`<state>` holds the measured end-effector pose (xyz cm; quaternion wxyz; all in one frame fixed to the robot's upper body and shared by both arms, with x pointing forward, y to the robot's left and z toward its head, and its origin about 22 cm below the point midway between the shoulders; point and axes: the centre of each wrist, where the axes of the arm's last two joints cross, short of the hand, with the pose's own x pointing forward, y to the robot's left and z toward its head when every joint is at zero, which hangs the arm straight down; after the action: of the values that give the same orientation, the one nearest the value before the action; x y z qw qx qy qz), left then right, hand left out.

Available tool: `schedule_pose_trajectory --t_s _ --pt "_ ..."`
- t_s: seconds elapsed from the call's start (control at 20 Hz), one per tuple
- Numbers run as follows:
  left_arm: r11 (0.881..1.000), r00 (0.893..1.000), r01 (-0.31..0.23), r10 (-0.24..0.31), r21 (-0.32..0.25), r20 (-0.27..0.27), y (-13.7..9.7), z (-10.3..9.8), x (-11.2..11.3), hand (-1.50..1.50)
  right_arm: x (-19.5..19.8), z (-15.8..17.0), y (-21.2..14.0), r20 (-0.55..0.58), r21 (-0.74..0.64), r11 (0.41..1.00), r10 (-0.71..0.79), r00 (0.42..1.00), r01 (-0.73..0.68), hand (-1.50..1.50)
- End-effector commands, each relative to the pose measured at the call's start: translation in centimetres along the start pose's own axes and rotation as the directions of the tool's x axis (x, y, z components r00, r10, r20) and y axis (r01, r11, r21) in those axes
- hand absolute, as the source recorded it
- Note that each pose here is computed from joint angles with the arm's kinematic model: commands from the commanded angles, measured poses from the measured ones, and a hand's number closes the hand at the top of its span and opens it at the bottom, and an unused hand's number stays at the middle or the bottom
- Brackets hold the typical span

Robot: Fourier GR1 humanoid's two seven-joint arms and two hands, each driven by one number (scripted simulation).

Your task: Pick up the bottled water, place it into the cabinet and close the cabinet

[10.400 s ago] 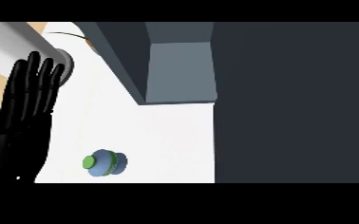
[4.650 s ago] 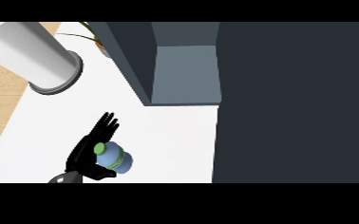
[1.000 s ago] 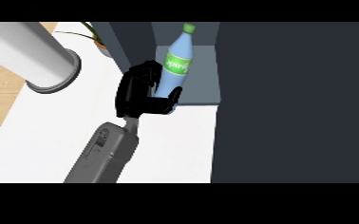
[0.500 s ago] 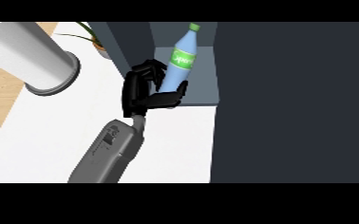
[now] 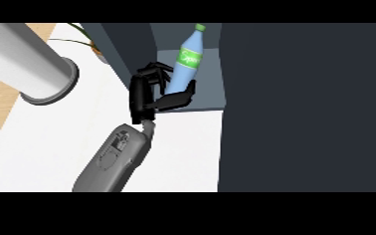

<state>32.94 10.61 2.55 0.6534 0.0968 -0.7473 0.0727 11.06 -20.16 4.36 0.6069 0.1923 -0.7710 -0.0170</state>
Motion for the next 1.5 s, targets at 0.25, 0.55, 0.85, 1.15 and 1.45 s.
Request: schedule_pose_trajectory --t_s 0.25,0.55,0.85,1.15,1.45 --pt "0.988 0.987 0.153 -0.151 -0.031 0.057 -1.1 -5.7 2.5 1.5 -0.7 -0.9 -0.3 -0.003 0.004 1.0 -0.024 1.0 0.024 -1.5" --pt "0.955 0.953 0.295 -0.295 -0.002 0.068 0.2 -8.1 1.4 1.5 -0.1 -0.4 -0.6 -0.016 0.026 1.0 0.007 1.0 -0.006 -1.5" --pt "0.912 0.909 0.409 -0.409 0.025 0.08 0.6 -9.9 -0.2 -1.5 -1.2 -0.5 -0.6 -0.02 0.02 1.0 0.003 1.0 -0.003 -1.5" --pt "0.912 0.911 0.408 -0.409 0.038 0.052 0.4 -10.9 0.2 -1.5 -1.2 0.1 -1.1 0.003 0.028 1.0 -0.009 1.0 0.009 -1.5" --pt "0.908 0.907 0.415 -0.418 0.059 0.05 -0.5 -10.9 0.2 -1.5 -1.3 -0.3 -0.8 -0.002 0.016 1.0 -0.006 1.0 0.006 -1.5"
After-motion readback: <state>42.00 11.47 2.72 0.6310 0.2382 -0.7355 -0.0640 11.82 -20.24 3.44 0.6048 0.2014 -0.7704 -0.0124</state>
